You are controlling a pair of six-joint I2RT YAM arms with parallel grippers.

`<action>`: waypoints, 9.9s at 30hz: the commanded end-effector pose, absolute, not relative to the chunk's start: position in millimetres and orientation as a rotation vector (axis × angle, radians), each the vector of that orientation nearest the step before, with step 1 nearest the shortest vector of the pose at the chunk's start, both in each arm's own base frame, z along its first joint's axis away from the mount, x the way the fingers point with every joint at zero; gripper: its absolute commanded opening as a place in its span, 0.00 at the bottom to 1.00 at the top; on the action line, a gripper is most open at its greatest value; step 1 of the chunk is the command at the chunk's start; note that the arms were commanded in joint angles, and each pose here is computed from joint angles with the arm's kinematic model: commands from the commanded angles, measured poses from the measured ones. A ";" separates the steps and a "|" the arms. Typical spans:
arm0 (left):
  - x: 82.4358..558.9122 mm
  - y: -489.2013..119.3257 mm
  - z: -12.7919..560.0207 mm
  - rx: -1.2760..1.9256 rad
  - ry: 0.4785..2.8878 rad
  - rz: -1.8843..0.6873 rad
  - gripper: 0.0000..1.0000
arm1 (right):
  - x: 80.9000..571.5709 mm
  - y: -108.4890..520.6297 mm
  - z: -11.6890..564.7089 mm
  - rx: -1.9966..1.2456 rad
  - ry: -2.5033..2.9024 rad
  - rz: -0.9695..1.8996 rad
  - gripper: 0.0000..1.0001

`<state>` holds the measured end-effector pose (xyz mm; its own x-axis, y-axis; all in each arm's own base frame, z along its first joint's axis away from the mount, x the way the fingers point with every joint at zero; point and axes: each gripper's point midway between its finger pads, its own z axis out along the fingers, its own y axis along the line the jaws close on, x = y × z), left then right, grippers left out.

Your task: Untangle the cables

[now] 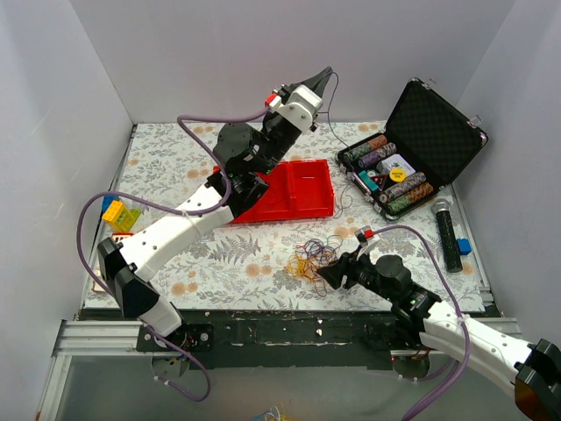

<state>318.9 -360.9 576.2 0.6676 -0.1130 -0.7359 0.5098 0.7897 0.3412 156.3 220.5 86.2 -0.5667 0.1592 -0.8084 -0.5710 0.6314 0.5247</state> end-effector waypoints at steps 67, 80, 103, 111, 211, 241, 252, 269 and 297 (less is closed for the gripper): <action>477.7 -353.2 408.4 0.653 1.022 -0.051 0.00 | 157.5 205.0 61.6 -0.258 2.010 0.936 0.59; 452.4 -297.2 384.0 0.768 1.021 0.062 0.00 | 157.7 205.3 60.3 -0.261 2.016 0.934 0.59; 432.9 -320.7 252.2 1.356 1.186 0.042 0.00 | 172.2 205.6 99.7 -0.259 1.943 0.887 0.59; 429.3 -321.5 230.8 1.413 1.201 0.051 0.00 | 206.1 204.3 173.8 -0.221 1.799 0.778 0.69; 475.6 -391.2 128.8 1.169 1.662 -0.116 0.09 | 254.8 150.3 151.0 0.239 1.917 0.635 0.61; 328.8 -364.0 260.1 1.389 1.448 -0.549 0.98 | 251.1 146.5 134.2 0.188 1.945 0.593 0.61; 233.6 -311.7 131.6 1.804 1.555 -0.714 0.65 | 239.5 153.2 124.6 0.110 1.949 0.650 0.57; 222.1 -349.4 85.1 1.856 1.561 -0.769 0.20 | 234.4 166.6 121.0 0.044 1.947 0.725 0.52; 223.6 -358.2 192.8 1.689 1.432 -0.762 0.00 | 226.7 209.0 80.0 -0.121 2.077 0.895 0.55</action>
